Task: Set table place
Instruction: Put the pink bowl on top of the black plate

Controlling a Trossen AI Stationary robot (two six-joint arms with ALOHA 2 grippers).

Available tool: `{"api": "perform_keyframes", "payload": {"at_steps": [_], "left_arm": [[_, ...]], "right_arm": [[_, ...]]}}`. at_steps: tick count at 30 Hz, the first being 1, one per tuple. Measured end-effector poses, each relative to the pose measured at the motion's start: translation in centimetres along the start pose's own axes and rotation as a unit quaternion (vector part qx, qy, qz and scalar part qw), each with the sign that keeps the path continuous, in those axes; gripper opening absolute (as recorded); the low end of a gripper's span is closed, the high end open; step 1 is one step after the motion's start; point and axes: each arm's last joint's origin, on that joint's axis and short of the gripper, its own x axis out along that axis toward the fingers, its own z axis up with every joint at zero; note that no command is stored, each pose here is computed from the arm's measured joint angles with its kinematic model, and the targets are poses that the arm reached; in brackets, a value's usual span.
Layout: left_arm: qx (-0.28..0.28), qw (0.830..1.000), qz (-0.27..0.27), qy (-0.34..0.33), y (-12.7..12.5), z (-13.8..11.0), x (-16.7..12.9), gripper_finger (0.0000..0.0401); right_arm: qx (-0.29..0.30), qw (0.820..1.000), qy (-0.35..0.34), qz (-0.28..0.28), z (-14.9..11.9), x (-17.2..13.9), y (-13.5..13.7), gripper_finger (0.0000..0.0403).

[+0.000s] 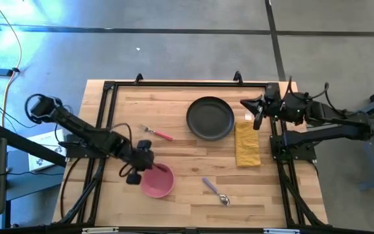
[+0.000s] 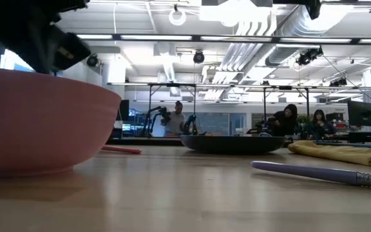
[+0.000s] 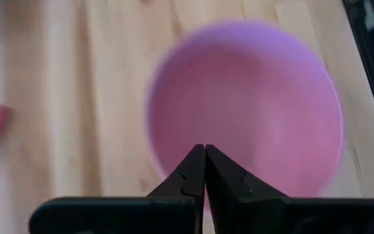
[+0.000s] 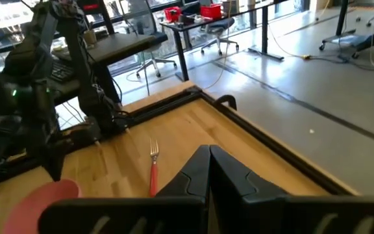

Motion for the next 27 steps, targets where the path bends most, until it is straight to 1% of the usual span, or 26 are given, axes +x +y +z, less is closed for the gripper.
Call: {"api": "perform_keyframes", "payload": {"at_steps": [5,9,11,14,20,24,27], "left_arm": [[-0.010,0.998,-0.038,0.046,-0.4,-0.3,1.4,0.0017],[-0.014,0.998,-0.047,0.049,-0.5,-0.3,1.5,0.0050],[-0.013,0.998,-0.045,0.046,-0.6,0.2,1.1,0.0070],[0.010,0.999,-0.017,0.043,-0.7,1.2,0.1,0.0104],[0.033,0.995,0.078,0.046,-0.3,2.0,-1.3,0.0159],[0.020,0.993,0.107,0.046,-0.2,2.0,-0.8,0.0175],[0.004,0.992,0.114,0.060,-0.2,1.9,0.3,0.0177]], "right_arm": [[-0.007,1.000,0.015,0.003,0.2,0.7,0.3,0.0004],[-0.004,0.999,0.040,0.003,-0.3,1.3,0.5,0.0015],[-0.002,0.999,0.052,0.000,-0.5,1.7,0.6,0.0022],[-0.005,0.998,0.060,-0.002,-0.7,2.1,0.7,0.0031],[-0.005,0.998,0.061,-0.003,-0.7,2.3,0.7,0.0041],[-0.005,0.998,0.060,-0.002,-0.7,2.1,0.7,0.0042],[-0.009,0.998,0.061,-0.002,-0.7,2.2,0.7,0.0042]]}}
